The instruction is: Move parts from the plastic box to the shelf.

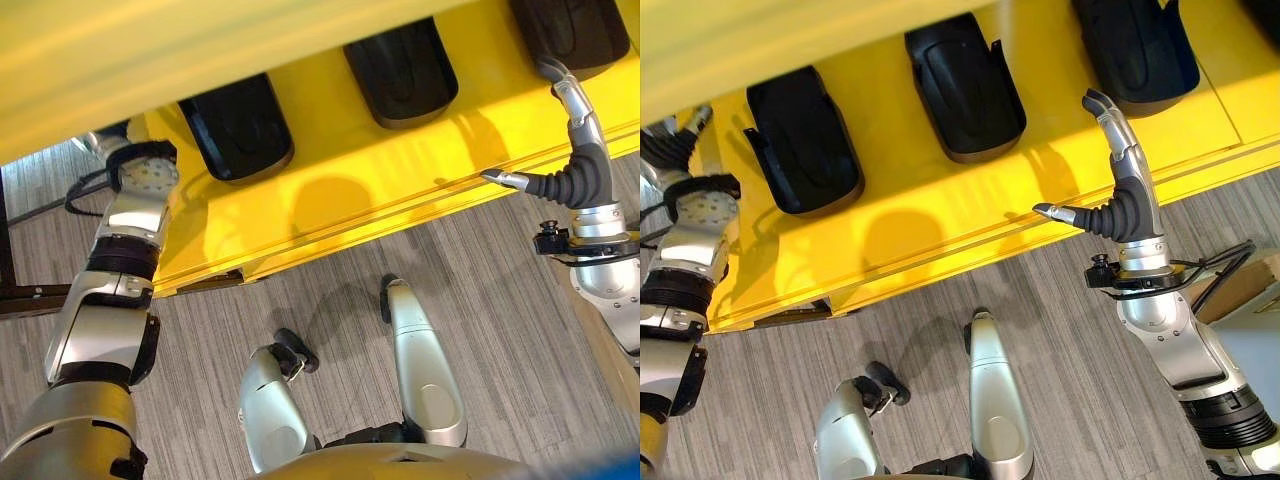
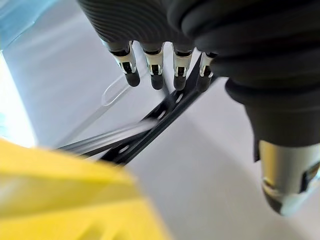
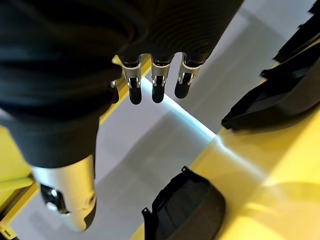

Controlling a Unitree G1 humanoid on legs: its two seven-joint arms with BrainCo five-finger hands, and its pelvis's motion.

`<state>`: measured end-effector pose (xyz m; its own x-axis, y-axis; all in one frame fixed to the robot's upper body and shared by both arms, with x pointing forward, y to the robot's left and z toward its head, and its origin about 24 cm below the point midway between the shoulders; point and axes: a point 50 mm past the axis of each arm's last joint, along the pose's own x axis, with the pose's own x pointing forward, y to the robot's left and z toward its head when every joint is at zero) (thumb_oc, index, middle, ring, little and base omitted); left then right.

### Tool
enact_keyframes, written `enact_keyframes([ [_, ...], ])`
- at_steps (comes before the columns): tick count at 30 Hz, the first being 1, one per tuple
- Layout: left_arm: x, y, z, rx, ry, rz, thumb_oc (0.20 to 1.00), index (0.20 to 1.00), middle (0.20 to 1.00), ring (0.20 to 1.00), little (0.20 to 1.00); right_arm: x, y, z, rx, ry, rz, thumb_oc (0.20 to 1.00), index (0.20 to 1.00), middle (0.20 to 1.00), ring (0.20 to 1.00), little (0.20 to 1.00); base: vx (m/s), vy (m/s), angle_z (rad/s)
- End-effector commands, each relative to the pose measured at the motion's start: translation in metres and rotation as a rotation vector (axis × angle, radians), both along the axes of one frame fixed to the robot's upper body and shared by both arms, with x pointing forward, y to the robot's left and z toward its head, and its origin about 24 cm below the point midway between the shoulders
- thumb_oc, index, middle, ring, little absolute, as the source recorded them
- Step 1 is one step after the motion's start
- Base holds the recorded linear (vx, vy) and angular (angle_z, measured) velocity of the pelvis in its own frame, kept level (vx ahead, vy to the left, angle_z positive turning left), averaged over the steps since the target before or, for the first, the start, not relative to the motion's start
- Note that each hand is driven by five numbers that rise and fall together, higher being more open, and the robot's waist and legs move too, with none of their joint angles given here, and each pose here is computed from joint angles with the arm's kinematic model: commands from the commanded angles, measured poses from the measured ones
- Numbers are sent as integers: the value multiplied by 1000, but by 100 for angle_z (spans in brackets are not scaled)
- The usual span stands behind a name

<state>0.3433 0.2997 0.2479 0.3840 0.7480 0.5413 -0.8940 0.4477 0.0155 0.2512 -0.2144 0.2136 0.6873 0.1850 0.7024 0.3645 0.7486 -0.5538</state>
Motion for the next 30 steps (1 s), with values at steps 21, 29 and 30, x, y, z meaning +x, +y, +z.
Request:
enact_keyframes([
  [21,-85,-135,-101,-222,-65,-1294,1000,1000,1000,1000,1000,-23,14,-60,701,273,304,1000,1000,1000,1000,1000,-5,-92,12],
  [29,-120,-151,-164,-415,96,-1746,1000,1000,1000,1000,1000,-24,2,-108,814,531,325,1000,1000,1000,1000,1000,75,-32,12],
  [30,-124,-152,-171,-426,138,-1783,1000,1000,1000,1000,1000,-25,1,-113,824,556,315,1000,1000,1000,1000,1000,52,-11,2],
])
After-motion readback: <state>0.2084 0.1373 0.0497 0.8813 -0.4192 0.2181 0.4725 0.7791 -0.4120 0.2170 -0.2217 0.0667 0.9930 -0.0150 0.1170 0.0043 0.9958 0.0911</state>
